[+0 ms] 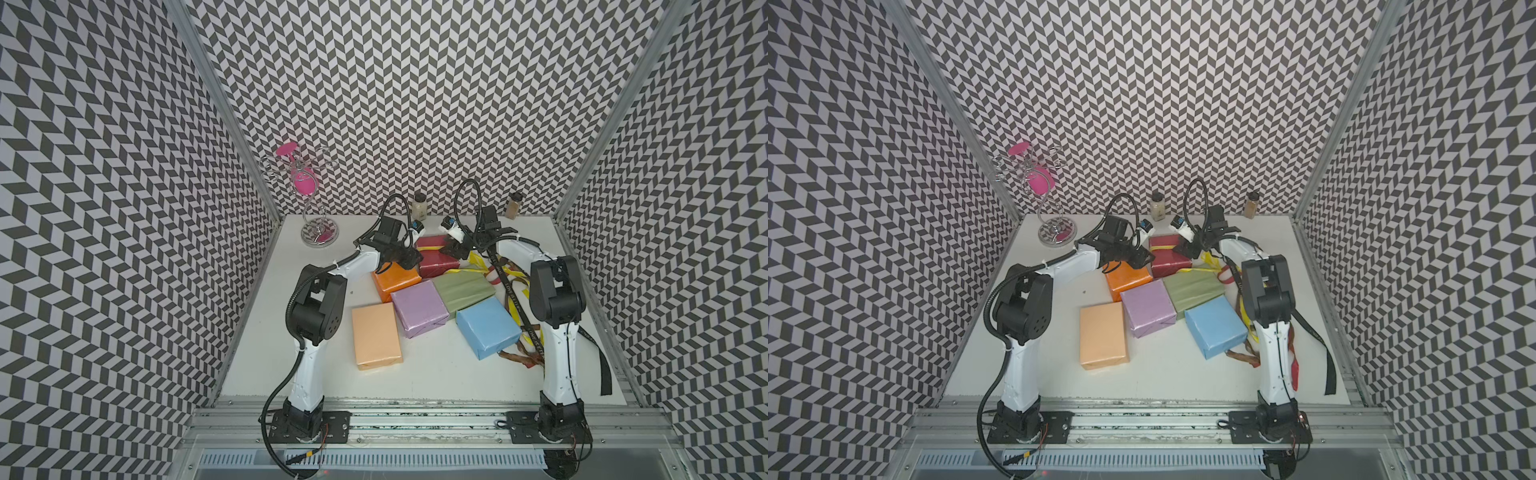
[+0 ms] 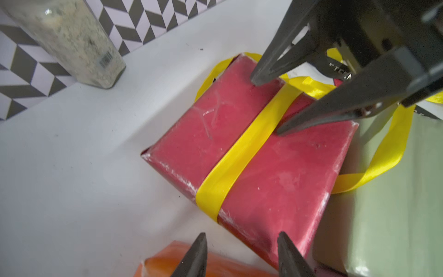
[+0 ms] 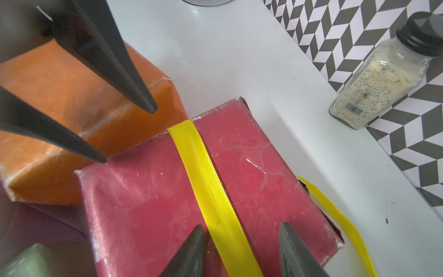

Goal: Untie the ribbon bows on the gift boxes
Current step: Pull the ribbon from the gift box.

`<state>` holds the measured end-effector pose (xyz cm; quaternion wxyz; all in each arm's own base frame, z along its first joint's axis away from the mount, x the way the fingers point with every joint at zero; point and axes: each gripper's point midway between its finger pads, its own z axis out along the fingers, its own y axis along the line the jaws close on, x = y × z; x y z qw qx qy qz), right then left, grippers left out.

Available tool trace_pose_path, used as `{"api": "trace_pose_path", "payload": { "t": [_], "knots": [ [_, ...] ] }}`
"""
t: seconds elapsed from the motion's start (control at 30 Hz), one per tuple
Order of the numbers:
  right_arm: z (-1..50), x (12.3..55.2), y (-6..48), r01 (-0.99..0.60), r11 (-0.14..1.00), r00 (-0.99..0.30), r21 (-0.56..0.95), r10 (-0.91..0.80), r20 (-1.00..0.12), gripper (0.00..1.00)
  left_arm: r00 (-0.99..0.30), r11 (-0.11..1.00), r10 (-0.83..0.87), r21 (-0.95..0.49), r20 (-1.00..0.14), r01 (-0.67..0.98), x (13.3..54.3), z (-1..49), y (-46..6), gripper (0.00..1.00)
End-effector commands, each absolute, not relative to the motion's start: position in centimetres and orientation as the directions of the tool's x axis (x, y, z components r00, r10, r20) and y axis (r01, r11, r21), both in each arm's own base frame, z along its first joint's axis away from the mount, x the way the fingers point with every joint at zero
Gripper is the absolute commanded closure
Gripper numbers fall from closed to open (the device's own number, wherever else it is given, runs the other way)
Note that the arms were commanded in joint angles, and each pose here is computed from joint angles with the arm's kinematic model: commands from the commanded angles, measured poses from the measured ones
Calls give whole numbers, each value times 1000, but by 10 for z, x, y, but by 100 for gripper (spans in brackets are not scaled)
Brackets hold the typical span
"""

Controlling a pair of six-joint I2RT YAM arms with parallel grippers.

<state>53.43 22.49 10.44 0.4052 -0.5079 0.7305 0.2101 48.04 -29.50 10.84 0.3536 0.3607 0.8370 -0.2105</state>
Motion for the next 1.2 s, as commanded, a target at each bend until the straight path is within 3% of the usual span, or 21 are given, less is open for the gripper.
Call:
{"api": "trace_pose_path", "payload": {
  "t": [0.0,0.23,0.5,1.17],
  "knots": [
    [95,532,228,-921,378,-159,-91,-579,-799,55,-445,667,411,-71,-796,742,485,141,-295,51],
    [93,530,225,-914,401,-208,-53,-579,-788,79,-454,702,400,-52,-796,710,483,137,-300,50],
    [107,530,222,-887,462,-278,-8,-548,-789,99,-447,698,412,-41,-794,715,481,134,-319,48],
    [231,522,221,-828,554,-311,87,-324,-893,100,-472,763,465,69,-749,642,493,97,-333,42]
  ]
}}
